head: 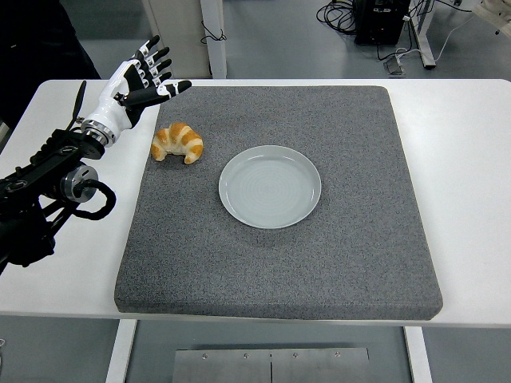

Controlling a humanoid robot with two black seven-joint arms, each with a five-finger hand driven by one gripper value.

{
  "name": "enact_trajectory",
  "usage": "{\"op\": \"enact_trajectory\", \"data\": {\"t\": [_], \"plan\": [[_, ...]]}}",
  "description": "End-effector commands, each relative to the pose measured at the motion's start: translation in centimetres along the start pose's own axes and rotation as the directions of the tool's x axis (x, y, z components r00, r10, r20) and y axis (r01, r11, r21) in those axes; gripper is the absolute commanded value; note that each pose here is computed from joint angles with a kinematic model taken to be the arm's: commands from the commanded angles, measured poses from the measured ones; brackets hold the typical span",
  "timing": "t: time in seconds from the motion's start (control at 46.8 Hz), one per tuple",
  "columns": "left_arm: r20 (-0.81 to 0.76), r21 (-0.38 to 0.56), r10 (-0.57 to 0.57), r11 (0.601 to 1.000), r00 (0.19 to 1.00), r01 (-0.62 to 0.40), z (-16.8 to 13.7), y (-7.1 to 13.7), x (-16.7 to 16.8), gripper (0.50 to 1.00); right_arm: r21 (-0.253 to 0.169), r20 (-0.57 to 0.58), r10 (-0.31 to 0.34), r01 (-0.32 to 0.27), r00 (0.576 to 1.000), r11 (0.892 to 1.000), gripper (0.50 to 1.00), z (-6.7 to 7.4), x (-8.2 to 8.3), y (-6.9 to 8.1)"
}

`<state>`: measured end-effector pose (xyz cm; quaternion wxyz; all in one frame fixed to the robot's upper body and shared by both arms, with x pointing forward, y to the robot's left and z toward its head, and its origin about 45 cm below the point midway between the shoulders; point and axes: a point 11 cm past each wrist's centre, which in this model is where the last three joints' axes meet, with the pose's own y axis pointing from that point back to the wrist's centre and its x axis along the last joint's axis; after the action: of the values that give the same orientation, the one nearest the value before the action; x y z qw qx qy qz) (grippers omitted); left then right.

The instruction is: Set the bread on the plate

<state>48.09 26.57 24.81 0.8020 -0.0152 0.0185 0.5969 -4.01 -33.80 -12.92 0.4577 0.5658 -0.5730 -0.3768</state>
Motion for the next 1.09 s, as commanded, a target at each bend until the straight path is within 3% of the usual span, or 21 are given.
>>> {"op": "enact_trajectory", "data": {"t": [0.0,0.385,0.556,0.791,0.962,1.068], "plan": [[0.04,0.029,-0.01,1.0,0.999,0.009,0.0,0.0,0.1,0.978,0.0,0.0,0.001,-0.001,1.0,1.0,1.0,0.0,0.0,0.0],[0.352,0.081,-0.097,0.994,0.931,0.073,0.3,0.3,0.4,0.98,0.0,0.0,0.001,-0.001,1.0,1.0,1.0,0.0,0.0,0.0],[0.535,0.101,-0.134,0.99,0.834,0.094,1.1,0.4,1.3,0.98,0.0,-0.001,-0.001,0.001,1.0,1.0,1.0,0.0,0.0,0.0],[0.622,0.116,-0.163,0.987,0.766,0.115,1.5,0.2,1.0,0.98,0.0,0.0,0.001,-0.001,1.0,1.0,1.0,0.0,0.0,0.0],[0.734,0.192,-0.255,0.967,0.629,0.168,0.8,0.2,0.2,0.98,0.0,0.0,0.001,-0.001,1.0,1.0,1.0,0.0,0.0,0.0],[0.762,0.212,-0.265,0.964,0.591,0.158,1.0,0.4,1.0,0.98,0.0,-0.001,-0.001,0.001,1.0,1.0,1.0,0.0,0.0,0.0]]}}
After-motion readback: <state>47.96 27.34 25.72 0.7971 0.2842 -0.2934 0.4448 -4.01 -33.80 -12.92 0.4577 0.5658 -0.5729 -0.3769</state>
